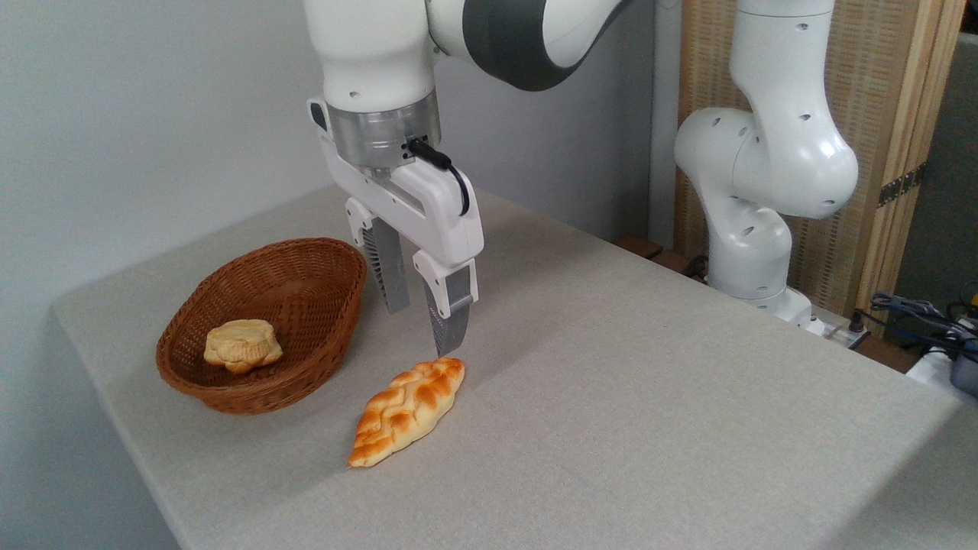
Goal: Put bread into the basket
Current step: 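Lower the open gripper down onto the braided bread roll, then close the gripper on the braided bread roll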
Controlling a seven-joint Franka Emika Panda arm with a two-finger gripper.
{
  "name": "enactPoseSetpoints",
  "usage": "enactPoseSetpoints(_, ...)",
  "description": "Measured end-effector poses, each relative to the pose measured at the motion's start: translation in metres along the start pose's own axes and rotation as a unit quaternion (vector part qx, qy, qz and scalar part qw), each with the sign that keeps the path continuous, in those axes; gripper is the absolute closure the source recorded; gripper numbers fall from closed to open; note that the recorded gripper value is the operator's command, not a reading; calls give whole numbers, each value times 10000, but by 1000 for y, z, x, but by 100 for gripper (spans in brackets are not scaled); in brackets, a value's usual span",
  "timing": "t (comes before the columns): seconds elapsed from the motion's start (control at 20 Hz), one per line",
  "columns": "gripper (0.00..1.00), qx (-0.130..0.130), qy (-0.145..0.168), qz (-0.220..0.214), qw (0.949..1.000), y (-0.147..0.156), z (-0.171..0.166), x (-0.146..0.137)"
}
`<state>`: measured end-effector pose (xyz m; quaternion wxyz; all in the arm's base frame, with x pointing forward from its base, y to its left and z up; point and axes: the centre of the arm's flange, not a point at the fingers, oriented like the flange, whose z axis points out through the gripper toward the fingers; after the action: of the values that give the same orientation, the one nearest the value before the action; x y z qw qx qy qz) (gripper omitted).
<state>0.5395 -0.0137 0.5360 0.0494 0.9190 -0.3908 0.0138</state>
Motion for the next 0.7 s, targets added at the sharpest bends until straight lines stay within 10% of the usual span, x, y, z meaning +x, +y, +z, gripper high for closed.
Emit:
enactPoseSetpoints(0.45,0,-395,-403,-156,9983,4,58,-7)
enactPoseSetpoints(0.7,0,-55,-142,-753,9970,10,101,37)
